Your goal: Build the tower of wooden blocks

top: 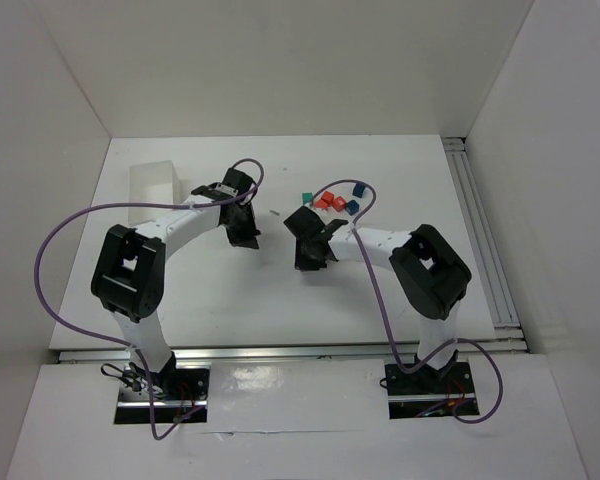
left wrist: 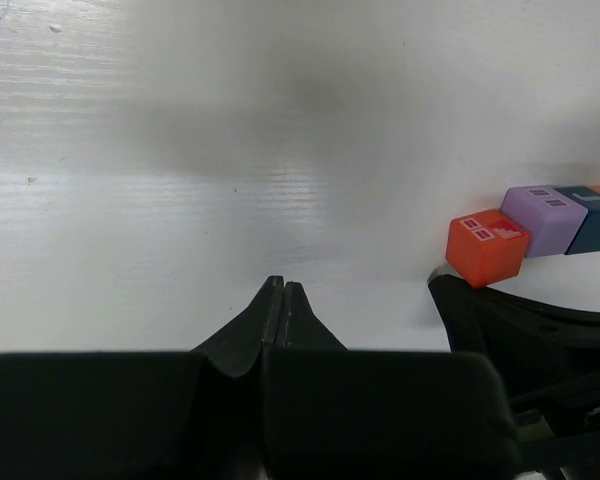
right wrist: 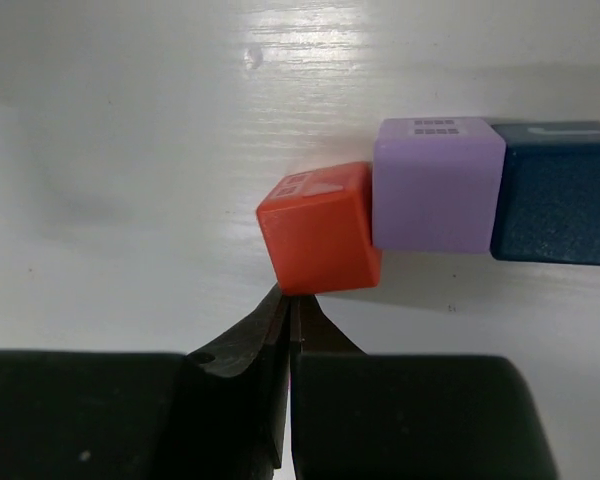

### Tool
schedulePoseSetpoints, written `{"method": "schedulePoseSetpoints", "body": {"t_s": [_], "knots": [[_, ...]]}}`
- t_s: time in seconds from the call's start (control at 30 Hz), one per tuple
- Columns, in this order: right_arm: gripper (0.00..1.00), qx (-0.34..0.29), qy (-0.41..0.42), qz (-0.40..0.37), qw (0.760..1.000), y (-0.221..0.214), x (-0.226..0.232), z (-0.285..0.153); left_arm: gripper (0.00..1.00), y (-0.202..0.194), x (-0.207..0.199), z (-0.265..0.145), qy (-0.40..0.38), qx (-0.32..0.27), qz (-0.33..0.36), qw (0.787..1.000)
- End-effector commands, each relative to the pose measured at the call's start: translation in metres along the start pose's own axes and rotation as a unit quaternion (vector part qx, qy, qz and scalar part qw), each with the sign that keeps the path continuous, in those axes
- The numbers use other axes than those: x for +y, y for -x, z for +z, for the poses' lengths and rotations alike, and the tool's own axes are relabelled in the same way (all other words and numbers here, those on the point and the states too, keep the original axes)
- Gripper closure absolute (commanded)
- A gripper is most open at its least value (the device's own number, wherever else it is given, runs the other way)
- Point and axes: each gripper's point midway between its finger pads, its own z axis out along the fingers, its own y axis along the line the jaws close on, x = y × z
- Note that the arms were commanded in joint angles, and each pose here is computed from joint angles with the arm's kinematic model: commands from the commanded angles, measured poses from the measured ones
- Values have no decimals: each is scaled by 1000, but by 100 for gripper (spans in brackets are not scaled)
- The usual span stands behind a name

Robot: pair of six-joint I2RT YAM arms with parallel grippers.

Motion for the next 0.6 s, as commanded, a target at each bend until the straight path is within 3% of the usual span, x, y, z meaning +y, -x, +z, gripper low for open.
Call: {"method": "schedulePoseSetpoints", "body": {"t_s": [0.0, 0.37, 0.57], "knots": [[95, -30, 0, -2, 1000, 22, 5, 2, 100, 2, -7, -7, -22, -4, 6, 1000], [95, -39, -11, -18, 999, 33, 1, -2, 100, 1, -10, -6, -33, -3, 2, 999], [95, -47, 16, -29, 998, 42, 12, -44, 100, -1, -12, -2, -37, 7, 11, 999]]}}
